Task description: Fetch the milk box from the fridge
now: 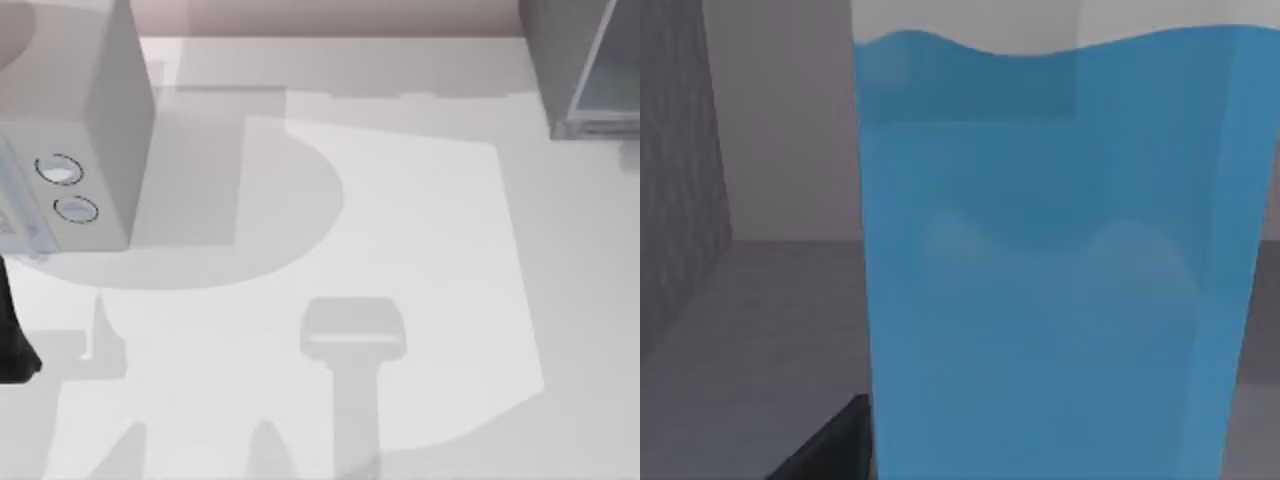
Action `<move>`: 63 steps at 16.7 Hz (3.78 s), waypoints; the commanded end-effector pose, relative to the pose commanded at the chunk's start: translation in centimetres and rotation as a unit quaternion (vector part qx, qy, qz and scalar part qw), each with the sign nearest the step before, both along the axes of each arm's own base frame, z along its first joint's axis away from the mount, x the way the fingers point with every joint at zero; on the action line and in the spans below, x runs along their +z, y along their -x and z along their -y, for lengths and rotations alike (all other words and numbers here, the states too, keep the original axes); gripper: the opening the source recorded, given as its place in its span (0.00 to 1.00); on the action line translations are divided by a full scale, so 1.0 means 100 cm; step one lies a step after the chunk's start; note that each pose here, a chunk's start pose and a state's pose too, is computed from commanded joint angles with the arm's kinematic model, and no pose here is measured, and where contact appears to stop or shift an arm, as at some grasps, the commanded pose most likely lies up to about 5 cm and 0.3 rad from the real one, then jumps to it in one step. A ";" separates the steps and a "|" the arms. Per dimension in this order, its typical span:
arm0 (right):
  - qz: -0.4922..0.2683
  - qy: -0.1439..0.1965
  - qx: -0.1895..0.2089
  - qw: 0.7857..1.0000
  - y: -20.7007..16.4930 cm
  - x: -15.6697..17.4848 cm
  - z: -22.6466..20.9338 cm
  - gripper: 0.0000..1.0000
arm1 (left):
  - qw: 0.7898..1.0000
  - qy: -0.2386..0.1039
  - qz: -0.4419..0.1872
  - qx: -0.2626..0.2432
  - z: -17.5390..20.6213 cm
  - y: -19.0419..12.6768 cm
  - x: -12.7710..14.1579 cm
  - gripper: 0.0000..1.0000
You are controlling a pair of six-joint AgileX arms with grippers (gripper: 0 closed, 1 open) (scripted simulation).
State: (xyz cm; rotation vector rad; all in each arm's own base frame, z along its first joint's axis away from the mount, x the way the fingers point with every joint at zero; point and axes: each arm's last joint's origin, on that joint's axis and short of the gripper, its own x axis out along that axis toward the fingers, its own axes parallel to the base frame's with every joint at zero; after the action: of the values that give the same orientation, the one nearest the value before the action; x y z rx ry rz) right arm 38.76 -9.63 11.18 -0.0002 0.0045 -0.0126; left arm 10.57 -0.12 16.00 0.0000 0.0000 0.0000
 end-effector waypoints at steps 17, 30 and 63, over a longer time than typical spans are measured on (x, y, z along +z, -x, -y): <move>0.002 0.001 0.001 1.000 -0.080 0.006 -0.012 1.00 | 1.000 0.000 0.000 0.000 0.000 0.000 0.000 1.00; 0.001 0.001 0.001 1.000 -0.081 0.006 -0.012 0.32 | 1.000 0.000 0.000 0.000 0.000 0.000 0.000 1.00; -0.003 0.001 -0.003 1.000 -0.033 0.055 -0.009 0.00 | 1.000 0.000 0.000 0.000 0.000 0.000 0.000 1.00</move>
State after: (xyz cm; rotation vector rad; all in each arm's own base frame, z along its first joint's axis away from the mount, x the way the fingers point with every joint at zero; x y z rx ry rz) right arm 42.04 -8.76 16.71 -0.0025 0.0114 -0.0189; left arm 10.57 -0.12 16.00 0.0000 0.0000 0.0000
